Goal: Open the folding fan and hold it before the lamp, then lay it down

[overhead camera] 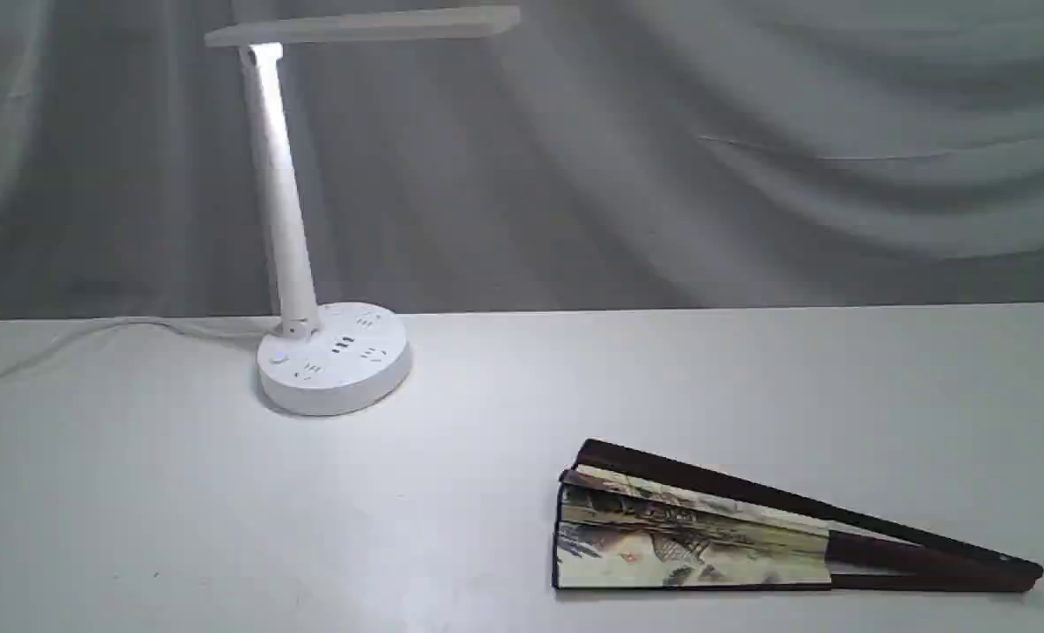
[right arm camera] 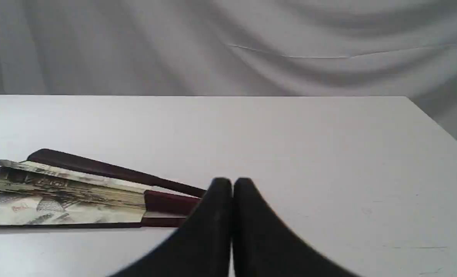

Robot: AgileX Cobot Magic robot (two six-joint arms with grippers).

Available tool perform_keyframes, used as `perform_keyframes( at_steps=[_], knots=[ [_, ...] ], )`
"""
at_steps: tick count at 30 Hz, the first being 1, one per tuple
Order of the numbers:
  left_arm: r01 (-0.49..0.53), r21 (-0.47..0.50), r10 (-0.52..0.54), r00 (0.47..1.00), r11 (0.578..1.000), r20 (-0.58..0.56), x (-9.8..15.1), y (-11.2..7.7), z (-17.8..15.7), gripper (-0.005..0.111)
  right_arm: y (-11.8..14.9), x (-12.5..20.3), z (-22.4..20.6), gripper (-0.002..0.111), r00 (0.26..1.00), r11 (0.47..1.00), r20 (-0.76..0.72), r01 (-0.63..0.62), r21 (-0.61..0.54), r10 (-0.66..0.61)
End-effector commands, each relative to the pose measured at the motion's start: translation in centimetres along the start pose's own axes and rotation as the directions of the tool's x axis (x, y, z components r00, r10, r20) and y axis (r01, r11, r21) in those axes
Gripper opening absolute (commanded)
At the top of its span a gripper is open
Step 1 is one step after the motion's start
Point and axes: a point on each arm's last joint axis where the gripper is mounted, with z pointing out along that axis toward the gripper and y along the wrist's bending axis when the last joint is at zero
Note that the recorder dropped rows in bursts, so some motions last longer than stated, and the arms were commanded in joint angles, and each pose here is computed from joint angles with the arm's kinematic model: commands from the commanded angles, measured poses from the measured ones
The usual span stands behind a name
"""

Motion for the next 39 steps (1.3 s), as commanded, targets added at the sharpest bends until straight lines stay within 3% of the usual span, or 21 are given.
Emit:
perform_keyframes(
  at_steps=[1,14,20,24,33,39],
  knots=[
    [0.001,0.006,-0.001,1.000,1.000,0.002,0.1,0.0,0.0,0.000,0.0,0.0,0.0,0.000,1.000,1.000,0.010,0.007,0.002,-0.007],
    [0.003,0.008,-0.004,0.999,1.000,0.036,-0.2,0.0,0.0,0.000,0.0,-0.1,0.0,0.000,1.000,1.000,0.024,0.007,0.003,-0.007],
    [0.078,0.029,-0.082,0.985,0.997,0.155,-1.3,-0.1,-0.1,0.000,-0.1,-0.8,-0.1,0.000,0.995,1.000,0.103,-0.005,0.006,0.005],
    [0.116,0.035,-0.120,0.983,0.993,0.138,-1.2,-0.1,-0.1,0.000,-0.1,-1.7,-0.3,0.000,0.992,1.000,0.127,-0.010,0.005,0.010],
    [0.108,0.062,-0.120,0.966,0.992,0.231,-6.9,-0.6,-2.4,0.000,-0.1,-6.7,-2.5,0.000,0.977,1.000,0.211,-0.026,-0.008,0.027],
    [0.138,0.076,-0.150,0.971,0.987,0.184,-9.0,-0.9,-3.8,0.000,0.0,-8.6,-3.7,0.000,0.976,0.999,0.211,-0.043,-0.026,0.047]
  ],
)
